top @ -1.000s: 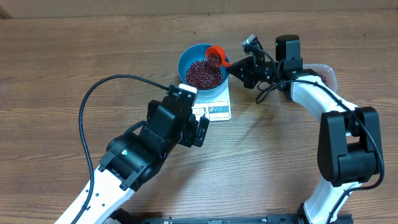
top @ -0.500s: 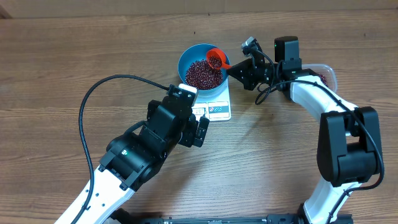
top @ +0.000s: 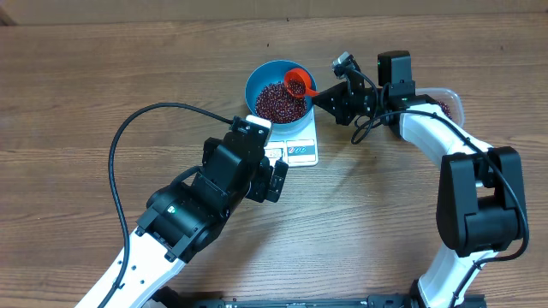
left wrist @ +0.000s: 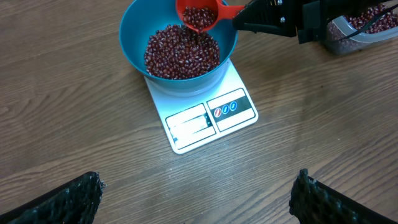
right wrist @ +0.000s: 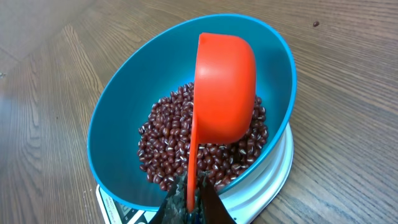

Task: Scoop item into bowl and weigh 150g on scale
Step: 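Tilt the red scoop slowly to pour beans into the teal bowl, then carry the empty scoop right back into the bean tub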

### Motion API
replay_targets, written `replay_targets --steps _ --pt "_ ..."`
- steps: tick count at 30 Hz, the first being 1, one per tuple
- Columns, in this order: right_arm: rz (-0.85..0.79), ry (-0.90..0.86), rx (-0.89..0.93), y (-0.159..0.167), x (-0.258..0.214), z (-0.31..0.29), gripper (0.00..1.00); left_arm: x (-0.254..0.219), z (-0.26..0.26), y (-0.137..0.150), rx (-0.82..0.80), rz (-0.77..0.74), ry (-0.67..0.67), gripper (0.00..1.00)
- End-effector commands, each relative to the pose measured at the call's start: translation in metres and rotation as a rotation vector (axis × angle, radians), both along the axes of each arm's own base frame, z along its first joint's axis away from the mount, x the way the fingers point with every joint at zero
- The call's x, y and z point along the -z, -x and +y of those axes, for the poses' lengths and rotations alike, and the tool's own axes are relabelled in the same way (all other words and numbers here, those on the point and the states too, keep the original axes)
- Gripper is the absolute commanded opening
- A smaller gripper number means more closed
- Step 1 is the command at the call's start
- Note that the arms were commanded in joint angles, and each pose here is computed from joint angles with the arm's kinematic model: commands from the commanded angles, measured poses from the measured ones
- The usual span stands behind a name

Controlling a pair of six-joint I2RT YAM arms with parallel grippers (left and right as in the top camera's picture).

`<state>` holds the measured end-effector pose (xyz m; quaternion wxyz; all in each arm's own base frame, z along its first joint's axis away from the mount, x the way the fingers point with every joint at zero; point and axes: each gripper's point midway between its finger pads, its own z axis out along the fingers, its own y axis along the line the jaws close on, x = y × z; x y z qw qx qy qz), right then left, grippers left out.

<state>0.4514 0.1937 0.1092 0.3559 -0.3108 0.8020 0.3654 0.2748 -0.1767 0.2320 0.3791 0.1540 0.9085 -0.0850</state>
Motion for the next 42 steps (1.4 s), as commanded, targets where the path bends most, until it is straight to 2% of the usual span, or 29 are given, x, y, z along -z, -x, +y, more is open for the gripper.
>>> replay_targets --steps 1,15,22,29,34,42 --pt "0.002 -0.008 -0.014 0.001 0.0 0.004 0.04 0.0 0.003 -0.003 -0.024 -0.001 0.001 1.0" --pt "0.018 -0.05 -0.052 0.008 -0.005 0.009 0.04 0.0 0.003 -0.003 -0.024 -0.001 0.001 1.0" --pt "0.269 -0.18 0.047 0.012 -0.012 0.012 0.04 0.0 0.003 -0.003 -0.024 -0.001 0.001 1.0" --pt "0.296 -0.233 0.024 0.025 -0.042 0.014 0.04 0.0 0.003 -0.003 -0.024 -0.001 0.001 0.99" --pt "0.252 -0.241 0.031 0.04 -0.087 0.006 0.04 0.0 0.003 -0.003 -0.024 -0.001 0.001 1.0" --pt "0.274 -0.257 0.164 0.059 -0.131 -0.048 0.04 0.0 0.003 -0.003 -0.024 -0.001 0.001 1.0"
